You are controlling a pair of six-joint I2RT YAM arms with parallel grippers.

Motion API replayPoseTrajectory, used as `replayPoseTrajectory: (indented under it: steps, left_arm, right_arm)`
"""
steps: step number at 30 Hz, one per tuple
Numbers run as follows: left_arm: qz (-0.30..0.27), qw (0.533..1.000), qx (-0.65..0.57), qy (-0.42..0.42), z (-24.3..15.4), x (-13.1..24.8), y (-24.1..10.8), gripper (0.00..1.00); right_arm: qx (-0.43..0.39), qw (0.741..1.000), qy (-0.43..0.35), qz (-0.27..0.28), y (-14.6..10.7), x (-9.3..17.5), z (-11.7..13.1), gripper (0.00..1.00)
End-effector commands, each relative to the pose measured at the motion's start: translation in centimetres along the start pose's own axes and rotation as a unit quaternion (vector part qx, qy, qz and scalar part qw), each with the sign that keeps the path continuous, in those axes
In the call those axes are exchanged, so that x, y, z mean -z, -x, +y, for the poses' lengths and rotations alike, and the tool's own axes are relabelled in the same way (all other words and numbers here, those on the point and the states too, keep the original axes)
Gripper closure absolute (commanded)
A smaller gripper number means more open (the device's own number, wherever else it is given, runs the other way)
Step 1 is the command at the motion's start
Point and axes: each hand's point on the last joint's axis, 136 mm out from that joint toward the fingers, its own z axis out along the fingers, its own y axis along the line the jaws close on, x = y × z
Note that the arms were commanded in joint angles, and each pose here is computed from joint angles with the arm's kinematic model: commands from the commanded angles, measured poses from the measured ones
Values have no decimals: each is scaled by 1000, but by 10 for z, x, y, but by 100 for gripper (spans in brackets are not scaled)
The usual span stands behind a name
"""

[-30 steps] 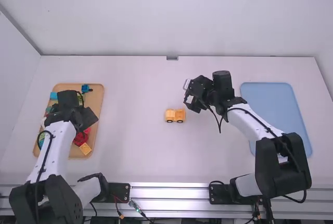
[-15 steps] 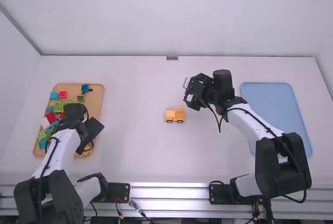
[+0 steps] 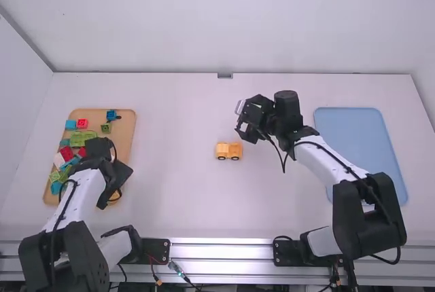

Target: Assemble lego blocks to make yellow taxi

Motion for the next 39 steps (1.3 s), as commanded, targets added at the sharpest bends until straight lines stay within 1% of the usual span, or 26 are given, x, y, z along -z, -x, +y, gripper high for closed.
replayPoseTrajectory:
  steps: [1, 4, 9, 14, 20, 22, 27, 29, 30, 31, 36, 37, 38, 39]
  left_arm:
    - [-12, 1000, -4, 1, -2, 2, 8, 1]
    - [-15, 1000, 0, 11, 0, -1, 10, 1]
    - [4, 1000, -4, 21, -1, -13, 6, 1]
    - [26, 998, 6, 51, 7, -28, 1, 1]
    - [37, 997, 15, 72, 12, -37, 3, 1]
    - [37, 997, 11, 72, 10, -39, 3, 7]
    - [29, 997, 11, 72, 9, -40, 6, 14]
    - [29, 997, 20, 70, 9, -40, 7, 15]
    - [29, 997, 24, 71, 10, -40, 8, 19]
    - [28, 997, 29, 72, 11, -40, 7, 18]
    - [18, 996, 37, 76, 14, -45, 7, 19]
    - [18, 996, 40, 76, 16, -46, 7, 22]
    - [19, 996, 41, 76, 16, -46, 6, 23]
    - [18, 996, 42, 76, 17, -47, 6, 26]
  right_arm:
    - [4, 1000, -9, -10, 10, 4, -5, 1]
    - [4, 1000, -14, -10, 9, 5, -8, 1]
    - [0, 1000, -19, -8, 5, 7, -13, 1]
    - [-11, 1000, -23, -2, -1, 10, -17, 1]
    - [-14, 1000, -23, -2, -1, 10, -17, 1]
    - [-14, 1000, -23, -2, -1, 10, -17, 1]
    - [-12, 1000, -20, -4, 1, 9, -14, 1]
    - [-11, 1000, -22, -5, 2, 9, -15, 1]
    - [-11, 1000, -22, -5, 2, 9, -15, 1]
    - [-10, 1000, -23, -6, 2, 9, -16, 1]
    - [-10, 1000, -24, -7, 3, 9, -16, 1]
    - [-9, 1000, -24, -7, 3, 9, -16, 1]
    - [-9, 1000, -24, -7, 3, 9, -16, 1]
    - [-9, 1000, -24, -7, 3, 9, -16, 1]
